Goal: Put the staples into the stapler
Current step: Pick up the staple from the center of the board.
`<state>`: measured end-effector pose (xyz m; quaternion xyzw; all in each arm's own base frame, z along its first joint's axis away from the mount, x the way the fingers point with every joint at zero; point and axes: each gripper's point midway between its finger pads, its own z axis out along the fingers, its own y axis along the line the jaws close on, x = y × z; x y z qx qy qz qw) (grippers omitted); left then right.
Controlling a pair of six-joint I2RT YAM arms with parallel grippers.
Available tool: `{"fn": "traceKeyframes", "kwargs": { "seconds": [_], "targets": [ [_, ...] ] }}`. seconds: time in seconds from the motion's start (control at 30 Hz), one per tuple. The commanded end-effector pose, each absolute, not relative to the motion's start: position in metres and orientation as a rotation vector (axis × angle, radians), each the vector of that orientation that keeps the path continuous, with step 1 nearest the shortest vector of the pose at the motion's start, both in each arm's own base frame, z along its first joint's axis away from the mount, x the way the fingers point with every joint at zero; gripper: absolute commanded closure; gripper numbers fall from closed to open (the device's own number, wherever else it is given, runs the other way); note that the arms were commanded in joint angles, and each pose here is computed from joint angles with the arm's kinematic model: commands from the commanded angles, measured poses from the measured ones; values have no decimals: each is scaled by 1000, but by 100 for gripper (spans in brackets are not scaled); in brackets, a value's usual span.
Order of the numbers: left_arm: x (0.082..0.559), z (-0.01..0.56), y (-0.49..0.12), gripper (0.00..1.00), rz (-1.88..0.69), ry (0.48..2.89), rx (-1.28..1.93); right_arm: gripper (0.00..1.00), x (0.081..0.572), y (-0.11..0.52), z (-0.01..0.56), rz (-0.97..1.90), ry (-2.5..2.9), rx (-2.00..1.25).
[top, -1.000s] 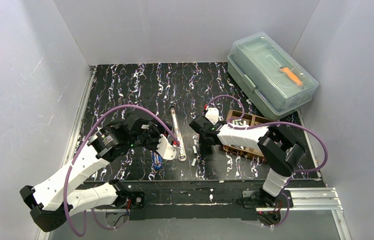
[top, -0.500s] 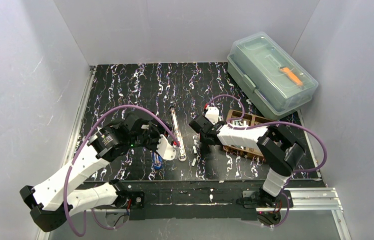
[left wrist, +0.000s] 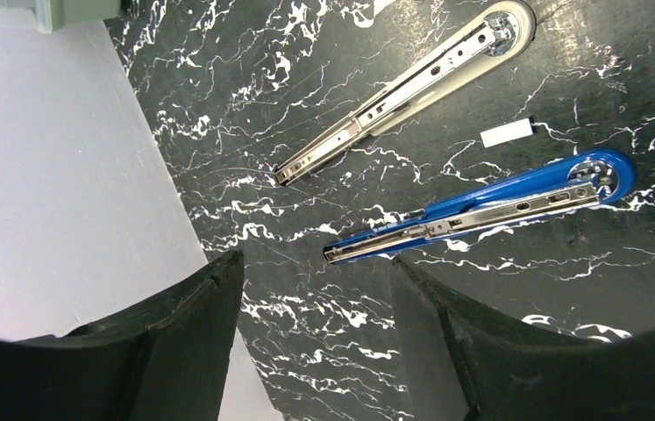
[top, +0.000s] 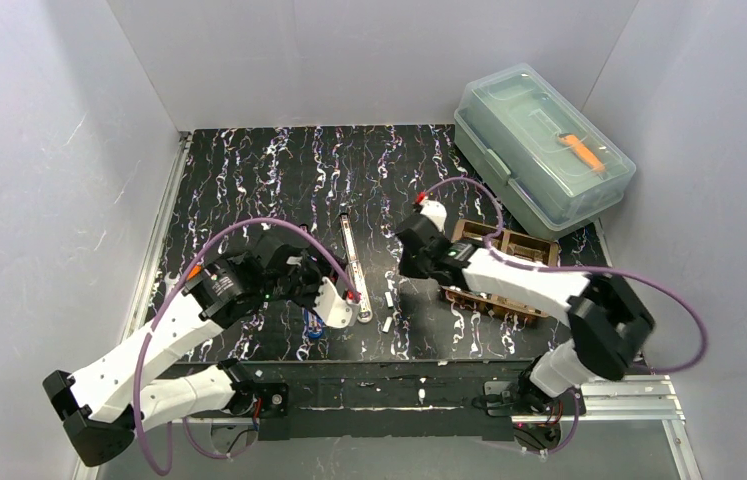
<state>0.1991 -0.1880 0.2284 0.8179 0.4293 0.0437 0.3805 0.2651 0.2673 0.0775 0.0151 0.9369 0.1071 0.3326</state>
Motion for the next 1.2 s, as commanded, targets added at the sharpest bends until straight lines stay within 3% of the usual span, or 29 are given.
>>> {"fn": "traceKeyframes", "kwargs": {
  "seconds": [0.0, 0.13, 0.4, 0.87, 1.17],
  "targets": [
    [198, 233, -195, 40, 136, 955, 2042, 79, 244, 299, 141, 801, 2404, 23],
    [198, 241, -205, 38, 179, 787, 1959, 79, 222, 317, 196, 1198, 2341, -19],
    [184, 296, -228, 33, 208, 467, 1710, 77, 184, 336, 285, 1731, 2164, -159],
    [188, 354, -244, 33, 278, 311, 1598, 75, 160, 341, 360, 2191, 1911, -152],
    [189, 385, -244, 35, 343, 252, 1539, 76, 157, 340, 380, 2317, 1829, -140]
  ]
}}
